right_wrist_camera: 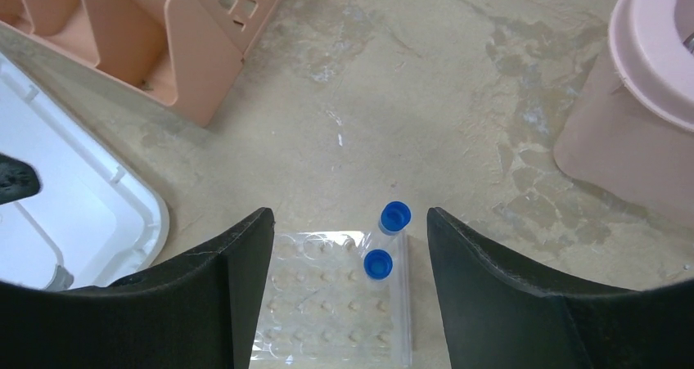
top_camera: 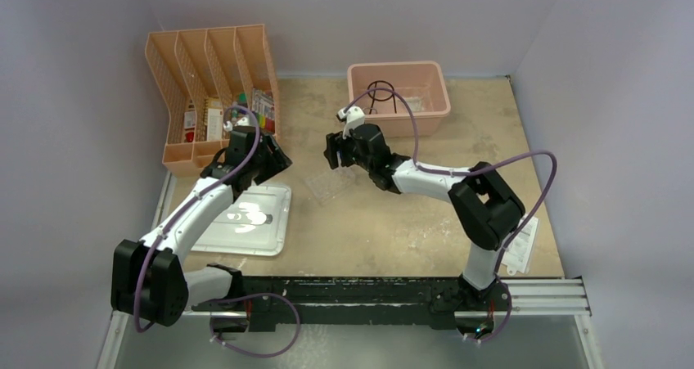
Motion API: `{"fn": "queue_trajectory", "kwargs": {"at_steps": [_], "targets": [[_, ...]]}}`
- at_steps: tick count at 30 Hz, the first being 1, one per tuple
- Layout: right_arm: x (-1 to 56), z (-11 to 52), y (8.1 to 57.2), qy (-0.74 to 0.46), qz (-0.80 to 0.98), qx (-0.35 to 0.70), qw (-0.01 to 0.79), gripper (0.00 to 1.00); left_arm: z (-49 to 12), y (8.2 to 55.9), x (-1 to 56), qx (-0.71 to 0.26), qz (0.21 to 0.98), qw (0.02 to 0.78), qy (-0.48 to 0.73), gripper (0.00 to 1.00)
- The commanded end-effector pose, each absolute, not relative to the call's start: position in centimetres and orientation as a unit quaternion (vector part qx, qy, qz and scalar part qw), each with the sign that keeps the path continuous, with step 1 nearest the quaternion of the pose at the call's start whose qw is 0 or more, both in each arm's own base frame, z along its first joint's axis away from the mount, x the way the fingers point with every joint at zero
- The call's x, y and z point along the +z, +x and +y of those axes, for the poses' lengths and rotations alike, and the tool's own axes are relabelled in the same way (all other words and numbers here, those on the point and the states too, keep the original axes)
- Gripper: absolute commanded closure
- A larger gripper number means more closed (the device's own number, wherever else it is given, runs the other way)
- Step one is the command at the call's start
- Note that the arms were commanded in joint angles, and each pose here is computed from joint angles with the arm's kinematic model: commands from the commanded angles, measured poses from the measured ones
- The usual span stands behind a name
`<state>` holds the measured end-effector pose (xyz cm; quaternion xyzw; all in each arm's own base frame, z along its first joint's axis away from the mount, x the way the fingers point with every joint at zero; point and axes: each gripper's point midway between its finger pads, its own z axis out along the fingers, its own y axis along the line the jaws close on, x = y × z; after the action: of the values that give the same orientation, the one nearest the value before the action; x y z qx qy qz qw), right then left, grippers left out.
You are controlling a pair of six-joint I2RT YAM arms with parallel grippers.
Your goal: Organize the chemistry lab equipment
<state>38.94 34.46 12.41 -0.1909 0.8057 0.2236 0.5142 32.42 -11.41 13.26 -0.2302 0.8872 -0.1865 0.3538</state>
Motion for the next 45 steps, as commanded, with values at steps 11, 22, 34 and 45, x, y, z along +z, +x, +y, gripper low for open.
{"fn": "queue_trajectory", "kwargs": {"at_steps": [11, 22, 34, 45], "targets": [[11.1, 35.1, 42.0, -0.165, 0.831, 0.250, 0.469, 0.38, -10.6, 33.0, 14.7, -0.182, 0.875, 0.384, -0.233, 0.44], [12.6, 36.0, 41.6, -0.196, 0.805, 0.285, 0.483, 0.53, -10.6, 33.0, 14.6, -0.180, 0.876, 0.383, -0.233, 0.44], [14.0, 35.6, 40.9, -0.214, 0.787, 0.289, 0.501, 0.64, -10.6, 33.0, 14.5, -0.182, 0.875, 0.383, -0.233, 0.44], [14.4, 35.9, 40.1, -0.239, 0.771, 0.303, 0.506, 0.64, -10.6, 33.0, 14.4, -0.182, 0.876, 0.382, -0.233, 0.44]]}}
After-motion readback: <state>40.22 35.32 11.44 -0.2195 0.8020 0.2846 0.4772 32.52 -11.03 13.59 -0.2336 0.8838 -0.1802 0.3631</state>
